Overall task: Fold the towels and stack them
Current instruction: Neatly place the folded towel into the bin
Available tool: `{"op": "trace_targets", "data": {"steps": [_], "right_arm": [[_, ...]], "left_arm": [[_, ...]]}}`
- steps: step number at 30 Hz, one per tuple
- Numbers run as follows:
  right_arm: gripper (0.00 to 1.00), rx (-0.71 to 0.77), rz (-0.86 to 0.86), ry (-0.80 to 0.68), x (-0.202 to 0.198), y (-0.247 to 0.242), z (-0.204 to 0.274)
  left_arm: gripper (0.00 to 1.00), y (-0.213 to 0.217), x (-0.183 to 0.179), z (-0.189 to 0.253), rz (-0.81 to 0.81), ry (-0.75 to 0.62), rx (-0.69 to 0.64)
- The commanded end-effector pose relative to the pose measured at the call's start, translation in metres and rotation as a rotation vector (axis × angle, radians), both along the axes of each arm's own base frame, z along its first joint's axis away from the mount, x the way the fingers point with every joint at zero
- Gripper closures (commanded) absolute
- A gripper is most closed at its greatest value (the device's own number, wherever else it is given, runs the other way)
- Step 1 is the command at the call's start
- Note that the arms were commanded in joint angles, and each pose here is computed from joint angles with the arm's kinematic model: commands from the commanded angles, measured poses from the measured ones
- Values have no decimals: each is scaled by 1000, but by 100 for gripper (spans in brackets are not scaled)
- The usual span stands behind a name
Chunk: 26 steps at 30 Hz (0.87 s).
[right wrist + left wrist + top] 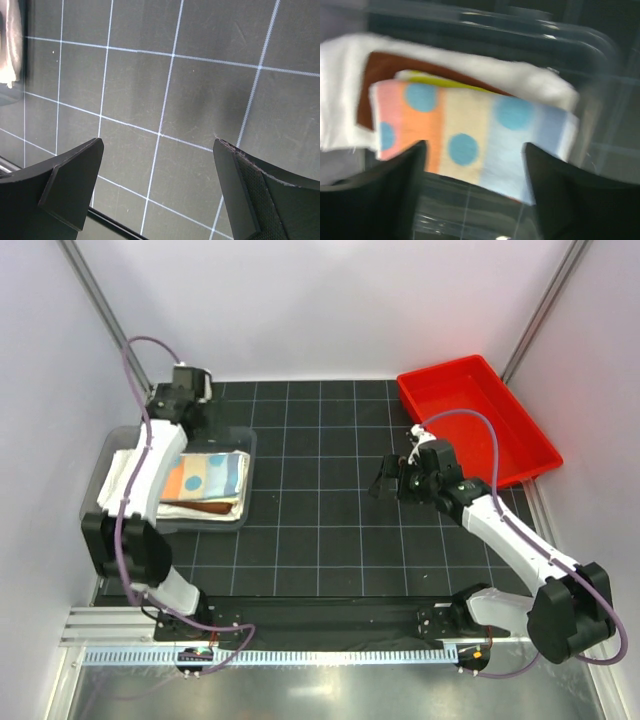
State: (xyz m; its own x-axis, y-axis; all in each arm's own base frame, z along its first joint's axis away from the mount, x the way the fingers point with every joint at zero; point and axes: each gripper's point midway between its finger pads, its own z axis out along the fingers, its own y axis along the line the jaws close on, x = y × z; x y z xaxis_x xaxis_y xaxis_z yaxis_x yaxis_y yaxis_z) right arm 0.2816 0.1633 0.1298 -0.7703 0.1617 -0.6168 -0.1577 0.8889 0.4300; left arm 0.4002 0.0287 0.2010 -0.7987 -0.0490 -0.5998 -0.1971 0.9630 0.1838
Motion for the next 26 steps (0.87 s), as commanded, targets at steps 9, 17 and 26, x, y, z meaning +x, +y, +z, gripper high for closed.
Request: {"op": "trace_targets", "data": {"steps": [9,17,26], "right_arm": [[0,11,-80,-160,0,-17,113],[0,57,-103,-296,-11,-26,144],[0,89,-138,-405,-13,-33,158]], "left_arm": [[1,-215,-90,110,-619,-483,-775],[0,-238,-123,109,-724,-511,-842],[0,-235,-132,110,-731,-529,-842]]}}
